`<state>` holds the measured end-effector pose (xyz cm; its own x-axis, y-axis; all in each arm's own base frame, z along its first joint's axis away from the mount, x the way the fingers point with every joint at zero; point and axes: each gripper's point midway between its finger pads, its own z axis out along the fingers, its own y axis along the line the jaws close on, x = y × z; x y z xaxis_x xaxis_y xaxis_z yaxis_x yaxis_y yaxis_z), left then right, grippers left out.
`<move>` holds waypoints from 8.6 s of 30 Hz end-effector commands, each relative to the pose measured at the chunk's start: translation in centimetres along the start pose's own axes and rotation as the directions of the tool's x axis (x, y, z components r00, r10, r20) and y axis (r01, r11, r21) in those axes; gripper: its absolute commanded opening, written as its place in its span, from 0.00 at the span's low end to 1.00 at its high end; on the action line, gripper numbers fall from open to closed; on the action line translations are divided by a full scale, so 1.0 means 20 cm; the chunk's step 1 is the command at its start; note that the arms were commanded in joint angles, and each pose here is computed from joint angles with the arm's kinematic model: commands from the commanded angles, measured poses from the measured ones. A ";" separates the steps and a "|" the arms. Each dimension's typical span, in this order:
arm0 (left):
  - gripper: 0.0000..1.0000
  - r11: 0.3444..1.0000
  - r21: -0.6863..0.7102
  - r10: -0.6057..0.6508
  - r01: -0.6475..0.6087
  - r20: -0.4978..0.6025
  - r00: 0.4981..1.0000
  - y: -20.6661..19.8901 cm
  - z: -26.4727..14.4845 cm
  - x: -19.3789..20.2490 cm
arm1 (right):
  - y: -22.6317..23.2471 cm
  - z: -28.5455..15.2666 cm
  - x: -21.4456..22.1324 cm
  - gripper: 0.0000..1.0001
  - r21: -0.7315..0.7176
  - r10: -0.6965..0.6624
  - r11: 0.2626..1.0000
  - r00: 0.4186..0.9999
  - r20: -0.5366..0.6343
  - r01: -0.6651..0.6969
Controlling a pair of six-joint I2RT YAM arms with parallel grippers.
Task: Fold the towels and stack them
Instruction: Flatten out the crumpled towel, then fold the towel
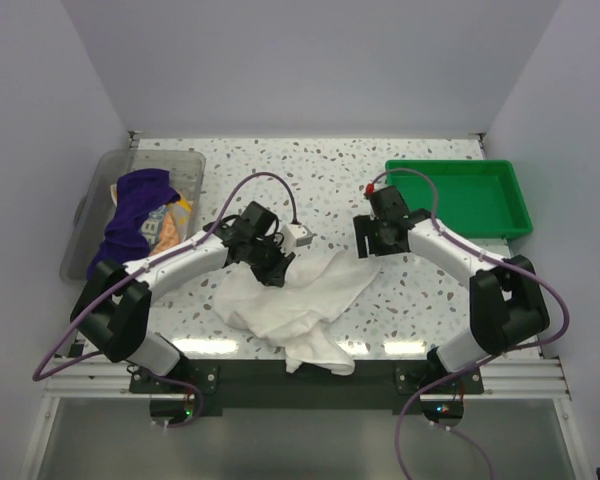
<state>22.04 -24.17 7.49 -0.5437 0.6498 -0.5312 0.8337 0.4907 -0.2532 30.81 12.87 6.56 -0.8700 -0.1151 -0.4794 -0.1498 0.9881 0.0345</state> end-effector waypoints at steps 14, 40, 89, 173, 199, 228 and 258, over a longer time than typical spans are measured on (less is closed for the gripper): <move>0.00 0.986 -0.167 0.002 0.008 0.063 0.998 0.12 -0.09 -0.08 | -0.15 0.13 0.01 0.59 0.170 0.076 0.983 0.997 -0.019 -0.072; 0.00 0.942 -0.299 -0.121 0.150 0.115 0.986 0.29 -0.14 -0.13 | -0.06 0.25 0.20 0.51 0.095 0.088 0.993 0.984 -0.158 -0.074; 0.00 0.495 -0.577 0.455 0.650 0.809 0.371 0.48 -2.36 -1.31 | -0.03 -1.90 -1.58 0.00 0.023 -0.052 0.997 0.385 0.921 0.080; 0.00 0.651 -0.312 -0.493 0.692 0.519 0.698 1.04 -0.59 -0.44 | -0.23 -0.23 -0.79 0.00 0.085 -0.096 0.994 0.955 0.280 0.075; 0.00 0.566 -0.372 -0.676 0.736 0.301 0.673 0.73 -0.05 0.26 | -0.24 0.27 0.00 0.00 0.097 0.099 0.992 0.982 -0.163 -0.084; 0.00 0.558 -0.419 -0.546 0.716 0.465 0.697 0.96 -0.50 -0.06 | -0.21 -0.14 -0.44 0.00 0.123 -0.038 0.992 0.994 0.100 0.026; 0.00 0.557 -0.382 -0.712 0.737 0.237 0.661 0.67 -0.07 0.39 | -0.17 0.18 0.19 0.00 0.058 0.029 0.998 0.969 -0.247 -0.015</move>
<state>28.86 -14.19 2.15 -0.9336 -0.0539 -0.3542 0.0716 0.9406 -0.3318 30.17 12.09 2.20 -0.9539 -0.1196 -0.2751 -0.1473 0.9857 0.0822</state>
